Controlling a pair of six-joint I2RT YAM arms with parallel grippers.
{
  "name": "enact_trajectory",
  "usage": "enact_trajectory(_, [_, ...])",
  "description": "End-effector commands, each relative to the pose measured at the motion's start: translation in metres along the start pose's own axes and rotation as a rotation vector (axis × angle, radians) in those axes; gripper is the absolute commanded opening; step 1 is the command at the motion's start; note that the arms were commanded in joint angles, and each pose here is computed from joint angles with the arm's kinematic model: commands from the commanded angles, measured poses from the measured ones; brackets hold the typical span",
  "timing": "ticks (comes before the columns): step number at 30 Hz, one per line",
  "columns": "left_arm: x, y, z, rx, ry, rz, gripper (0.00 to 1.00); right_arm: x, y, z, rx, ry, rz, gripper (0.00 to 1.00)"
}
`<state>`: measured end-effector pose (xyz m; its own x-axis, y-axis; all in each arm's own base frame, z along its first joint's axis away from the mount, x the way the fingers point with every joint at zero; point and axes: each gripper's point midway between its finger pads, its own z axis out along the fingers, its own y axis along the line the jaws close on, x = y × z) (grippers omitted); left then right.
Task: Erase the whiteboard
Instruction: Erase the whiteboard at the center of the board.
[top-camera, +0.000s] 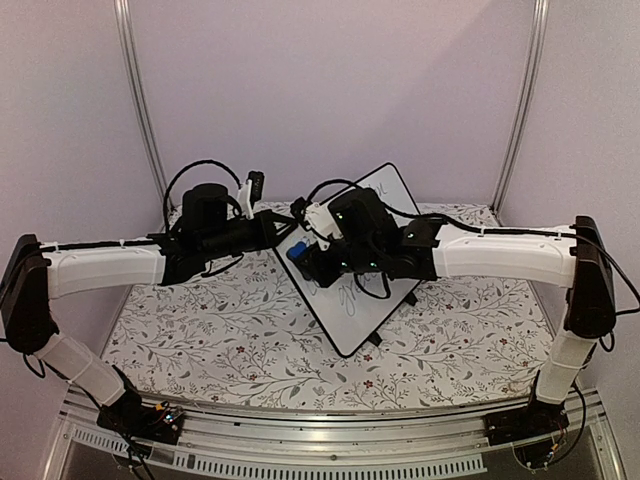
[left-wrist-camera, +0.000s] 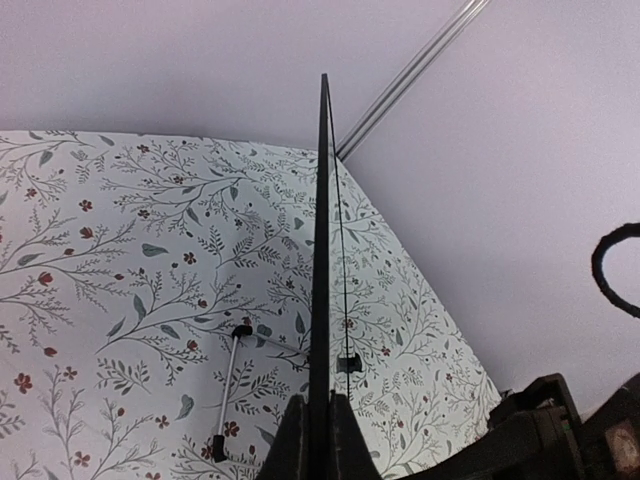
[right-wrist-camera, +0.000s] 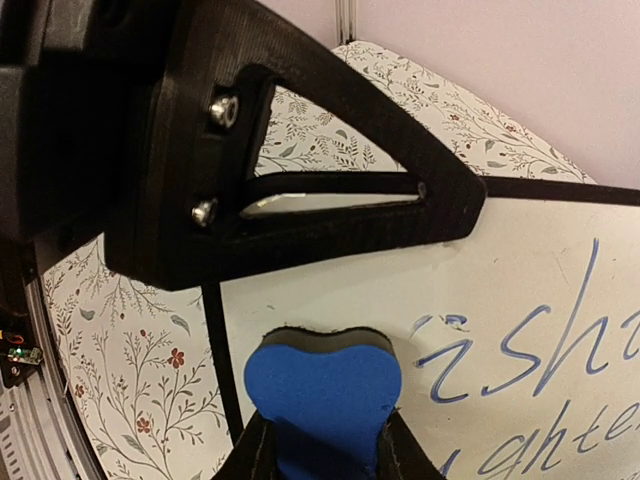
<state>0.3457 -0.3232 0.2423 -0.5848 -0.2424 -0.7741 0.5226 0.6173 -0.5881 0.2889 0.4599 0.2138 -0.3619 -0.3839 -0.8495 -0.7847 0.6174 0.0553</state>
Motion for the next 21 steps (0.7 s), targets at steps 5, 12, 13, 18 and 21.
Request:
enact_trajectory(5, [0.024, -0.023, -0.002, 0.09, 0.086, 0.021, 0.0, 0.028, 0.004, 0.003, -0.015, 0.078, 0.016, 0.19])
enact_trajectory(12, [0.025, -0.023, -0.002, 0.091, 0.09, 0.018, 0.0, -0.004, 0.003, 0.017, 0.016, 0.034, -0.009, 0.19])
enact_trajectory(13, [0.024, -0.023, -0.002, 0.091, 0.088, 0.018, 0.0, -0.005, 0.001, 0.018, 0.024, 0.034, -0.014, 0.19])
enact_trajectory(18, [0.026, -0.023, -0.001, 0.092, 0.093, 0.018, 0.0, 0.008, -0.005, 0.016, 0.049, 0.06, -0.025, 0.19])
enact_trajectory(21, [0.025, -0.023, -0.001, 0.092, 0.093, 0.017, 0.0, 0.031, -0.016, 0.009, 0.068, 0.102, -0.014, 0.19])
